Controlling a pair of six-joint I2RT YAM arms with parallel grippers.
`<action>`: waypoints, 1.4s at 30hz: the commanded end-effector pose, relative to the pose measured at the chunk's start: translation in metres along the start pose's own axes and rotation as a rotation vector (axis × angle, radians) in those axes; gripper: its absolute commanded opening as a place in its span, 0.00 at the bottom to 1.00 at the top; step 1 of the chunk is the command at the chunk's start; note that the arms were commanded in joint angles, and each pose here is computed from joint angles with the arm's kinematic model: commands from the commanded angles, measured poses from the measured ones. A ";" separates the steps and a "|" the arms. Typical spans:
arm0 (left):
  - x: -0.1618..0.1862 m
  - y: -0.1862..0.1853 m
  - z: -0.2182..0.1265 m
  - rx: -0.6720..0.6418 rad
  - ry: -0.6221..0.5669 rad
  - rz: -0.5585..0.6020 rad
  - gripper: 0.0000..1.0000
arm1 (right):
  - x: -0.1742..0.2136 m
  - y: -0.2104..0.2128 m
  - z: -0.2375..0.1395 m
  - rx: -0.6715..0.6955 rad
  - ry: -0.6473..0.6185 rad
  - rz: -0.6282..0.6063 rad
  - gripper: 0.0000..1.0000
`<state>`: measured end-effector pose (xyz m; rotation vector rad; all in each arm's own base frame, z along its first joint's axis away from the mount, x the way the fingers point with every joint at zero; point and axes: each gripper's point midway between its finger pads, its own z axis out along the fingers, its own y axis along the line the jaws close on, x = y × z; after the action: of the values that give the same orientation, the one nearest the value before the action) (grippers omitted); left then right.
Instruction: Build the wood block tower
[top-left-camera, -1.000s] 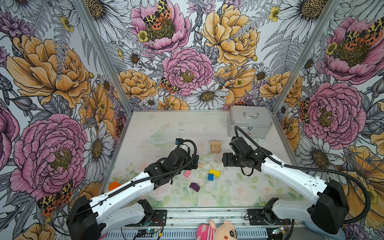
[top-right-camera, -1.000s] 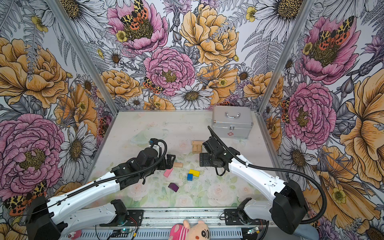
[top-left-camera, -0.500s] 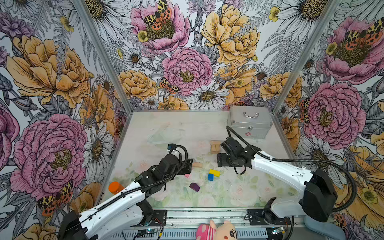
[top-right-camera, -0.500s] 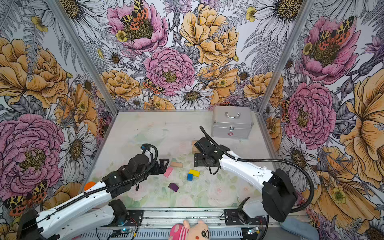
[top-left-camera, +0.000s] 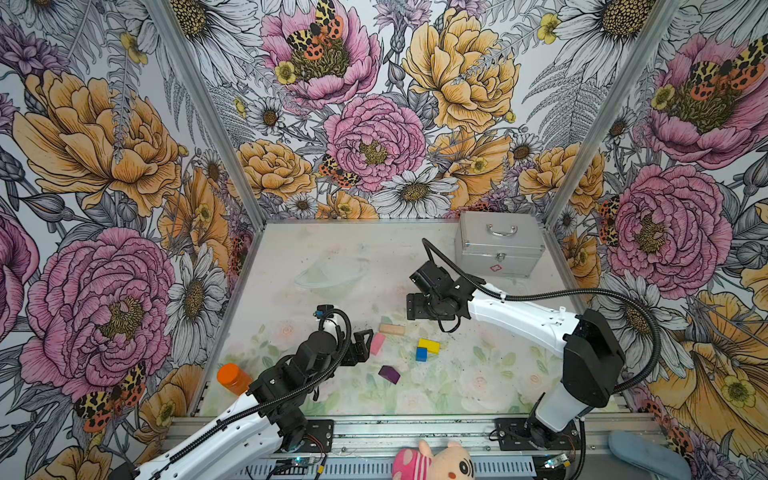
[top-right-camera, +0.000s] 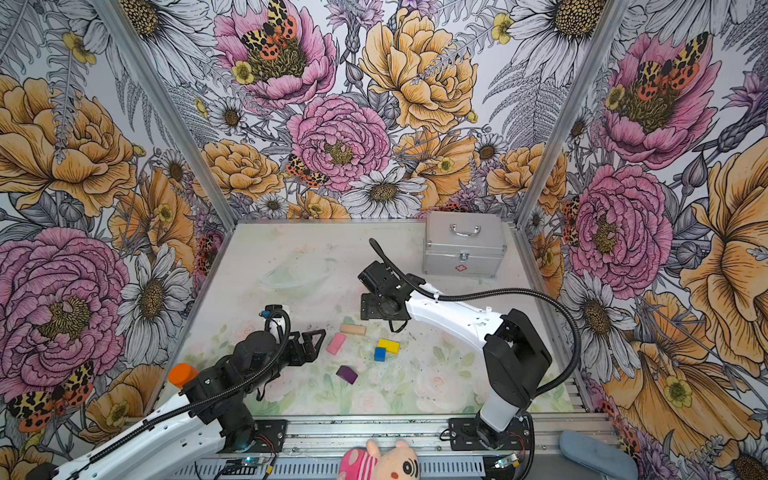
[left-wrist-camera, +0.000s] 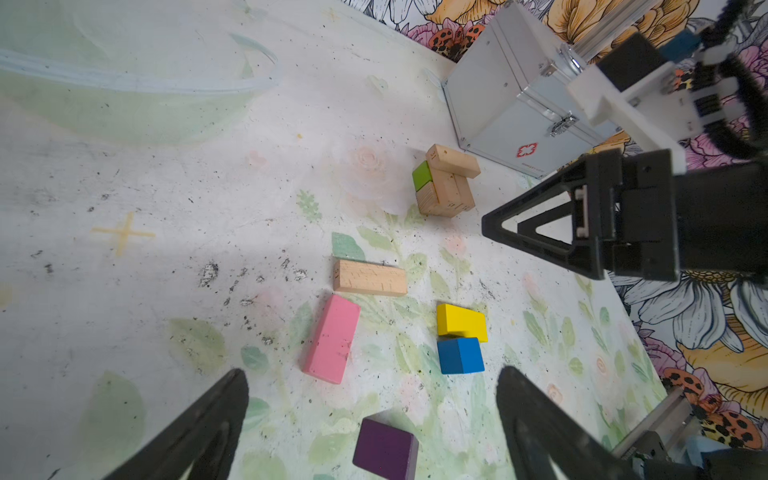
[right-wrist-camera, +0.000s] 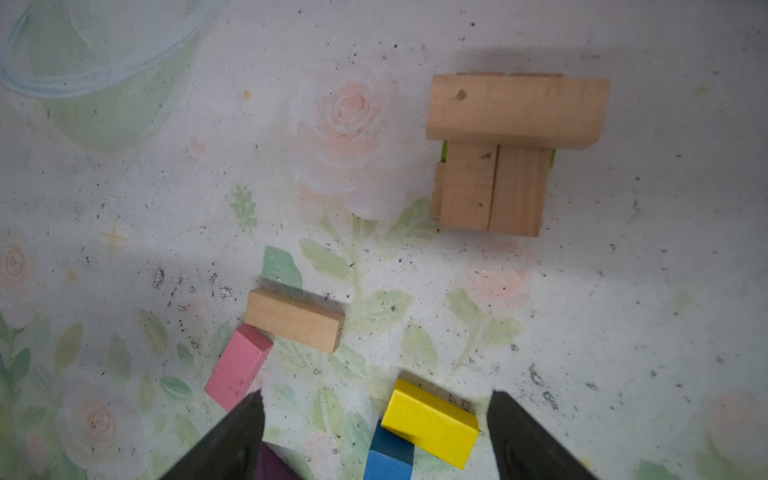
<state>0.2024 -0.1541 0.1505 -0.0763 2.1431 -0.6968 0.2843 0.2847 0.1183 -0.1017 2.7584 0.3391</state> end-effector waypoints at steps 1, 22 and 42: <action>0.005 0.004 -0.001 0.012 0.001 -0.016 0.94 | -0.006 0.016 -0.001 -0.016 -0.011 0.007 0.86; 0.017 0.006 -0.005 0.078 -0.009 0.034 0.95 | -0.035 0.042 -0.023 0.033 -0.062 0.003 0.85; 0.025 0.004 -0.008 0.127 -0.002 0.077 0.96 | -0.028 0.054 0.000 0.061 0.007 0.027 0.87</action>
<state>0.1839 -0.1531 0.1341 0.0395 2.0952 -0.7689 0.3022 0.3282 0.1330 -0.0524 2.7876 0.2382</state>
